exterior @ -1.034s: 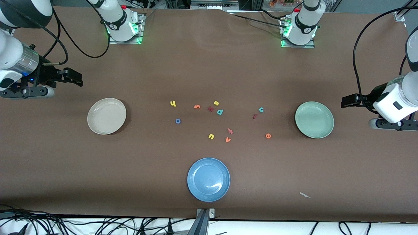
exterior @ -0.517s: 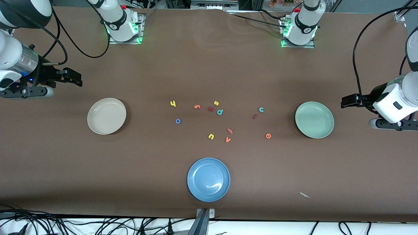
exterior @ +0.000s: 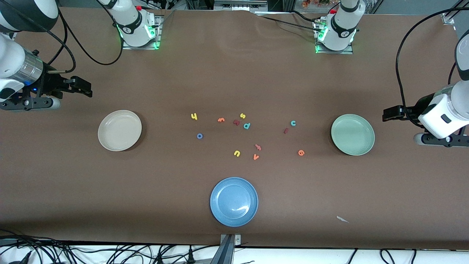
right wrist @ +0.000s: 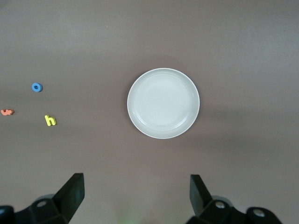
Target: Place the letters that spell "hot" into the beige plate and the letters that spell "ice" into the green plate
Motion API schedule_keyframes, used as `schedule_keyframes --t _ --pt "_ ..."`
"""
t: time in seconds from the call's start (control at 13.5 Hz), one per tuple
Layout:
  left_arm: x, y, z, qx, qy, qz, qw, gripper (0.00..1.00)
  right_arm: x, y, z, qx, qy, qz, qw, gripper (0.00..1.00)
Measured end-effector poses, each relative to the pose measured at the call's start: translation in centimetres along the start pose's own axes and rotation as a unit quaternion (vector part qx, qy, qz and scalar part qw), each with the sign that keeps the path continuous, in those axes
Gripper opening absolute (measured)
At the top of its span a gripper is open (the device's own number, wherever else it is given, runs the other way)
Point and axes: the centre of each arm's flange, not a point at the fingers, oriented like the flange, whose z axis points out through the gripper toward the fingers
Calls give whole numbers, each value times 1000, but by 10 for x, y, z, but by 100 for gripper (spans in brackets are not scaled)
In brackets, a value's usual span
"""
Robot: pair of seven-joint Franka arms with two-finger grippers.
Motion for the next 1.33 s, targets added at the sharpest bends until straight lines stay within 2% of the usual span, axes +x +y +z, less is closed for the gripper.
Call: schedule_keyframes --t 1.33 --pt "0 0 4 0 -5 0 1000 100 0 0 0 0 0 0 1000 100"
